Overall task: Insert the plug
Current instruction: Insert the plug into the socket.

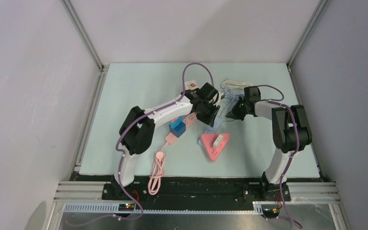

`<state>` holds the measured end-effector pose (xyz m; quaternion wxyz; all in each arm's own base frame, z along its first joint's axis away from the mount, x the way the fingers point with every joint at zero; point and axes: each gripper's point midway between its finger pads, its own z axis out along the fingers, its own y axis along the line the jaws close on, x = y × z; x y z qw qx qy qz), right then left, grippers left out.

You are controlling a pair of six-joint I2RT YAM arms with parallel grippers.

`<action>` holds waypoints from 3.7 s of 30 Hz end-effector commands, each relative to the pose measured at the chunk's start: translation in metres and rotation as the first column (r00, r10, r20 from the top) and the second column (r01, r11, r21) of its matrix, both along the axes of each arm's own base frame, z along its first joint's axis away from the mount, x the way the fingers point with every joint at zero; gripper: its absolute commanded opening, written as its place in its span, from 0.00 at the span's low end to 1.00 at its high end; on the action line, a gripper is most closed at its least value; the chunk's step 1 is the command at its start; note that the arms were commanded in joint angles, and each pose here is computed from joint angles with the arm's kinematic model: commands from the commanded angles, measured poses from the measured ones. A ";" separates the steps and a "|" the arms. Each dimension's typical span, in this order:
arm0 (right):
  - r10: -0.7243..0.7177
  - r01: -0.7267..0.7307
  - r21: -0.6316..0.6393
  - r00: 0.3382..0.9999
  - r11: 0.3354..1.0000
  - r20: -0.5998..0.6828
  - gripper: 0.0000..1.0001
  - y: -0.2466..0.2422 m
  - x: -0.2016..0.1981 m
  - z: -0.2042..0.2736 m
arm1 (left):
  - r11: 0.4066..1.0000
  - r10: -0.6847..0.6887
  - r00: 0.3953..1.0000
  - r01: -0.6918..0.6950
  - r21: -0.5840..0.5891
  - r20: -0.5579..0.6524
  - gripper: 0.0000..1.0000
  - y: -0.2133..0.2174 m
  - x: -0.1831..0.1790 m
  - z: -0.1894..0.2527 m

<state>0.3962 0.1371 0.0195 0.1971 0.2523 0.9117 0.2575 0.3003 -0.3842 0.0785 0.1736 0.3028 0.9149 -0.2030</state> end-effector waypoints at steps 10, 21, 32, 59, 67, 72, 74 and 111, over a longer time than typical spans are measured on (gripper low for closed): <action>0.001 -0.001 -0.019 1.000 1.000 0.027 0.05 0.003 0.007 0.012 | 0.995 0.062 0.998 -0.062 0.075 0.014 0.00 0.003 0.009 -0.013; 0.010 -0.010 -0.040 1.000 0.999 -0.001 0.04 0.002 0.000 0.006 | 0.998 0.022 1.000 -0.021 0.051 -0.021 0.00 -0.004 -0.002 -0.013; -0.010 0.009 -0.058 1.000 0.998 -0.020 0.03 0.000 -0.004 0.005 | 0.986 0.018 1.000 -0.020 0.164 0.010 0.00 0.011 -0.012 -0.029; -0.091 0.082 -0.107 0.992 0.991 -0.085 0.06 -0.013 -0.022 0.016 | 0.956 0.059 0.996 -0.075 0.282 0.067 0.00 0.025 -0.036 -0.097; -0.107 0.097 -0.109 0.990 0.989 -0.091 0.28 -0.011 -0.024 0.018 | 0.946 0.007 1.000 0.002 0.325 -0.028 0.00 0.042 -0.062 -0.123; -0.103 0.095 -0.120 0.993 0.988 -0.059 0.55 -0.010 -0.024 0.030 | 0.930 -0.026 0.996 0.055 0.363 -0.086 0.00 0.054 -0.076 -0.145; -0.099 0.095 -0.122 0.995 0.988 -0.026 0.61 -0.010 -0.022 0.040 | 0.934 -0.038 0.994 0.073 0.350 -0.107 0.00 0.053 -0.080 -0.149; -0.133 0.138 -0.069 0.989 0.988 0.070 0.99 -0.042 -0.042 0.150 | 0.993 -0.021 0.979 0.045 -0.113 0.205 0.92 -0.014 0.004 0.074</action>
